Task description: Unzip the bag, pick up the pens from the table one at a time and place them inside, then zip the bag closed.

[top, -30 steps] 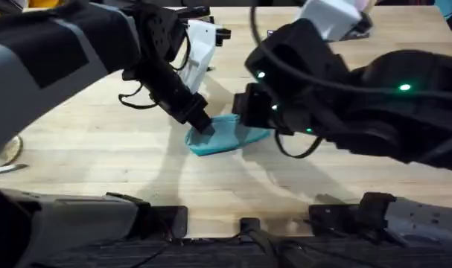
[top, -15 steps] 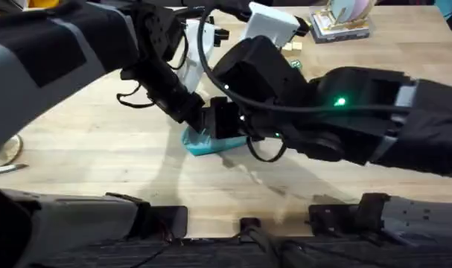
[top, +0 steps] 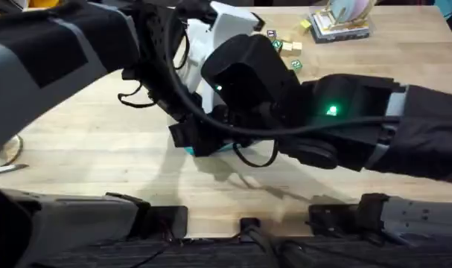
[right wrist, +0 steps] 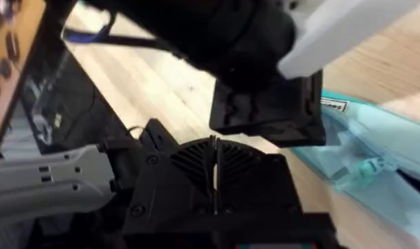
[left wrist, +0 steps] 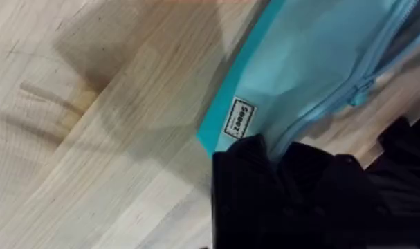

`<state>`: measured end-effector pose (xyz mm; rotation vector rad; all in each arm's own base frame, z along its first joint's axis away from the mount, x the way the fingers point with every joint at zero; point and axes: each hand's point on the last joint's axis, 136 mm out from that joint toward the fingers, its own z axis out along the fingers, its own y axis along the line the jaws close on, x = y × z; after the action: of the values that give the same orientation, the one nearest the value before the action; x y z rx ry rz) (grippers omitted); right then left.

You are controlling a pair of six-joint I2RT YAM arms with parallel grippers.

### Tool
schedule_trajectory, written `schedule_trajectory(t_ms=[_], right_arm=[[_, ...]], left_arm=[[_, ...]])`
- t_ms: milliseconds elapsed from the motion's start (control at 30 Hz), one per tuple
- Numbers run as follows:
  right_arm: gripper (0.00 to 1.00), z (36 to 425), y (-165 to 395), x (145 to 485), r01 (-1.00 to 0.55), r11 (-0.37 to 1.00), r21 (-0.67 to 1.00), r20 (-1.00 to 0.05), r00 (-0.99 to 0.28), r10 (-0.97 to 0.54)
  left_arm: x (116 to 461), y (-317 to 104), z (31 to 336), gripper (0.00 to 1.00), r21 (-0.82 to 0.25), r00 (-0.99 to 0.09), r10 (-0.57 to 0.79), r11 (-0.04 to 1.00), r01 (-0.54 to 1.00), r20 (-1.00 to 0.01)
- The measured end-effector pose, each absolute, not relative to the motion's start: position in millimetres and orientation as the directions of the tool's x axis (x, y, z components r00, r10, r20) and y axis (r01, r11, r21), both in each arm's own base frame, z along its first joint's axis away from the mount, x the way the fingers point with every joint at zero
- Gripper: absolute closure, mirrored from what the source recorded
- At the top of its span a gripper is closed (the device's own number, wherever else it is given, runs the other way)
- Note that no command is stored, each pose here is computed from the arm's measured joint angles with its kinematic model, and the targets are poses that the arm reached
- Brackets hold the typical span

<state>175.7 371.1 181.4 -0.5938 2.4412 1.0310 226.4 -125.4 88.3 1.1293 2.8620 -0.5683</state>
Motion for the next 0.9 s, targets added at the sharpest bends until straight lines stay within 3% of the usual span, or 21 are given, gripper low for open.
schedule_trajectory(t_ms=[433, 667, 900], right_arm=[[0.969, 208, 349, 163, -0.704, 0.561, 0.435, -0.653, -0.676, -0.341], [0.043, 230, 304, 160, -0.722, 0.595, 0.352, -0.690, -0.630, -0.356], [0.004, 244, 255, 181, -0.645, 0.687, 0.333, -0.702, -0.656, -0.276]], left_arm=[[227, -126, 88, 0.959, -0.329, -0.739, 0.657, 0.673, 0.663, -0.145], [230, -127, 88, 0.959, -0.322, -0.737, 0.657, 0.671, 0.668, -0.160], [244, -132, 89, 0.959, -0.298, -0.725, 0.652, 0.663, 0.687, -0.220]])
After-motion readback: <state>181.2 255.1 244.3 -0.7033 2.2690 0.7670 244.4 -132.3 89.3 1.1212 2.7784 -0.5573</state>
